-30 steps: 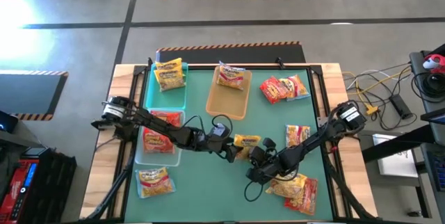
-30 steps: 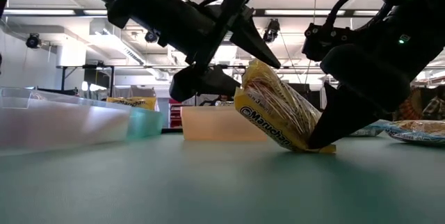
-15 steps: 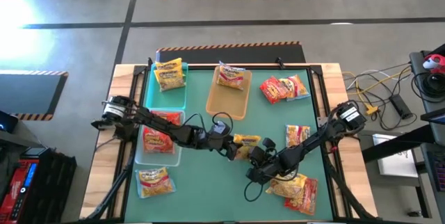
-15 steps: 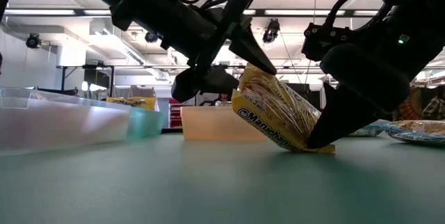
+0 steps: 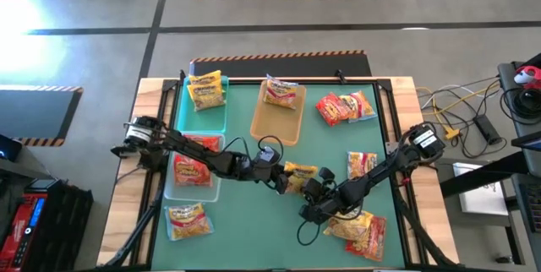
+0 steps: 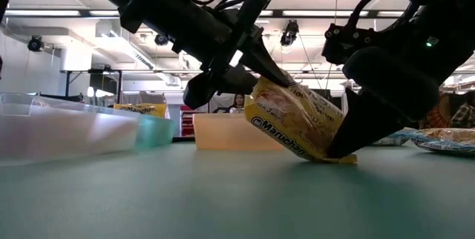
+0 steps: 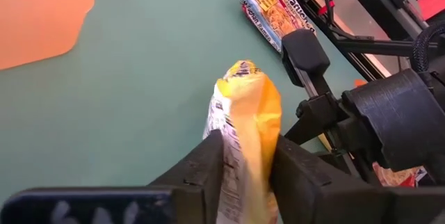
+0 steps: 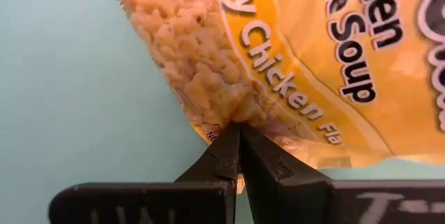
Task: Sort Maruchan noodles
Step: Put the yellow noodle pack into the blue bin
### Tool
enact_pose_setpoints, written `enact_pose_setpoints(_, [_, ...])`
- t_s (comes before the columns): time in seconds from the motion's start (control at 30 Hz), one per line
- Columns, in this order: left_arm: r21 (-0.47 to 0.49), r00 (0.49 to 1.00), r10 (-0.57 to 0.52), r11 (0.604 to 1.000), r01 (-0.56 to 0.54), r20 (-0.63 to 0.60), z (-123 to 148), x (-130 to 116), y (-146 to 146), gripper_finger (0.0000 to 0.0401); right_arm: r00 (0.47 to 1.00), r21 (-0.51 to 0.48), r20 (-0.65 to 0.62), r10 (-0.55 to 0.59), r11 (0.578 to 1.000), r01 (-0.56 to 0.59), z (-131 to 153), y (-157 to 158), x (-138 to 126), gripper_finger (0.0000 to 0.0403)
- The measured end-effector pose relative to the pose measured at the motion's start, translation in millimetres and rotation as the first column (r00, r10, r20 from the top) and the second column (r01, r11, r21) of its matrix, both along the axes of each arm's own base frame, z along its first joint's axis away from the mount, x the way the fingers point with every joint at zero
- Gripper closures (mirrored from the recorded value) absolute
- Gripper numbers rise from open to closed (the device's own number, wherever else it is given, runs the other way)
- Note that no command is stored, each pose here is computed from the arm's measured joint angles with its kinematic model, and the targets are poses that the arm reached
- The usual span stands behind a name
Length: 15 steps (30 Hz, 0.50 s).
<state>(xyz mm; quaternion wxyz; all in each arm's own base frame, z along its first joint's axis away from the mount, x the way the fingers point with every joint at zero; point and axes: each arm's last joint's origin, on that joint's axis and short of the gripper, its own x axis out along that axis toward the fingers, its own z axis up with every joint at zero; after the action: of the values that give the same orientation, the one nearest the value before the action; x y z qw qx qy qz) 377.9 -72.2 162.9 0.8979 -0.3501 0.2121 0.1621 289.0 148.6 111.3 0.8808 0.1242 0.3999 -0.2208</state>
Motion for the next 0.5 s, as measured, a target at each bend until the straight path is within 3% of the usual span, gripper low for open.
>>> enact_pose_setpoints(0.13, [0.001,1.000,0.000,1.000,0.000,0.000,0.0,0.0,0.0,0.0332,1.000,-0.003,-0.002,0.007,1.000,-0.007,0.4,0.1,0.1,0.0394])
enact_pose_setpoints(0.23, [0.000,1.000,-0.002,1.000,0.002,-0.002,-0.1,-0.1,-0.1,0.0343,1.000,0.047,-0.009,0.028,0.999,-0.027,6.0,1.0,-0.7,0.0394])
enact_pose_setpoints(0.33, [-0.007,1.000,-0.010,1.000,0.010,-0.005,-0.3,-0.2,-0.7,0.0353,0.996,0.107,-0.022,0.083,0.991,-0.080,19.7,1.2,-4.1,0.0394])
enact_pose_setpoints(0.5, [-0.005,1.000,-0.009,1.000,0.009,-0.008,-0.6,-0.4,-0.8,0.0360,0.995,0.098,-0.031,0.098,0.991,-0.094,44.9,-4.9,-15.4,0.0394])
